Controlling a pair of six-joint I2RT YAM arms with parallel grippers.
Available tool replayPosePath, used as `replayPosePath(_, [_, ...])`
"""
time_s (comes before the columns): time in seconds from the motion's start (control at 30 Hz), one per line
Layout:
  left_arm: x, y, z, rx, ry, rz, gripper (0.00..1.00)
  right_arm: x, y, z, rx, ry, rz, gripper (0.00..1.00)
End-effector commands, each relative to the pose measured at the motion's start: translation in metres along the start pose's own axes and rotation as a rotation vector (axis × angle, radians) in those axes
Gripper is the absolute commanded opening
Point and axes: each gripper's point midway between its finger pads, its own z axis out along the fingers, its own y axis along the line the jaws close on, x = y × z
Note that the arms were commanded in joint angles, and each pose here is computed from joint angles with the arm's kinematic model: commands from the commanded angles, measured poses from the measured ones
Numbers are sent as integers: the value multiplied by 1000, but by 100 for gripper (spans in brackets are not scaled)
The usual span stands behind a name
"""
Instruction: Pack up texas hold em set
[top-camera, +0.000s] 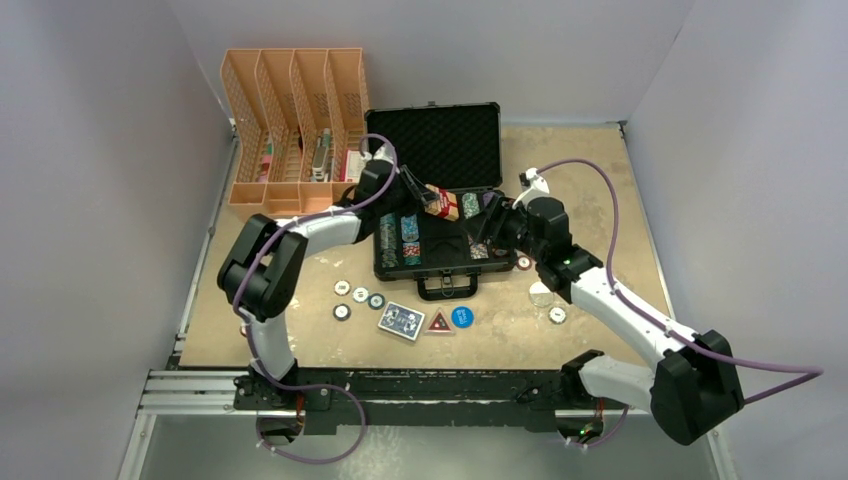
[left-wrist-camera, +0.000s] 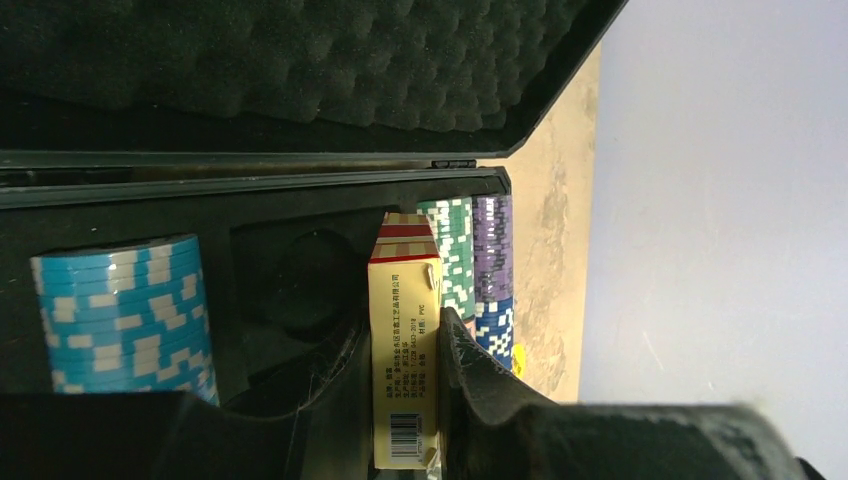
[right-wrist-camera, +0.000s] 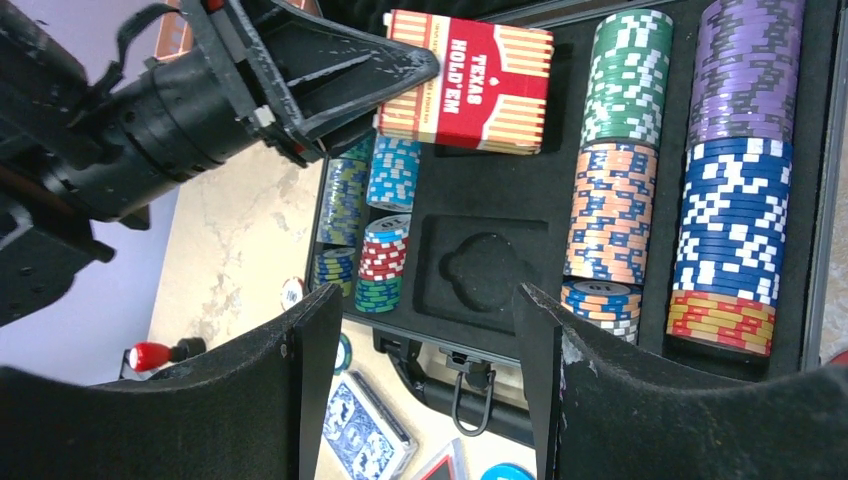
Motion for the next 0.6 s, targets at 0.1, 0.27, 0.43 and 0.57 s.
replayPosePath(0.1, [-9, -33, 16, 114, -62, -67, 0, -16, 8, -3, -31, -74, 21, 66])
replayPosePath(0.27, [-6, -11, 18, -11, -52, -30, 28, -14, 5, -2, -19, -69, 27, 67])
replayPosePath(0.43, [-29, 5, 1, -231, -80, 147, 56, -14, 3, -1, -9, -72, 28, 69])
replayPosePath(0.57, [-49, 24, -16, -417, -135, 237, 64, -13, -1, 1, 1, -74, 28, 70])
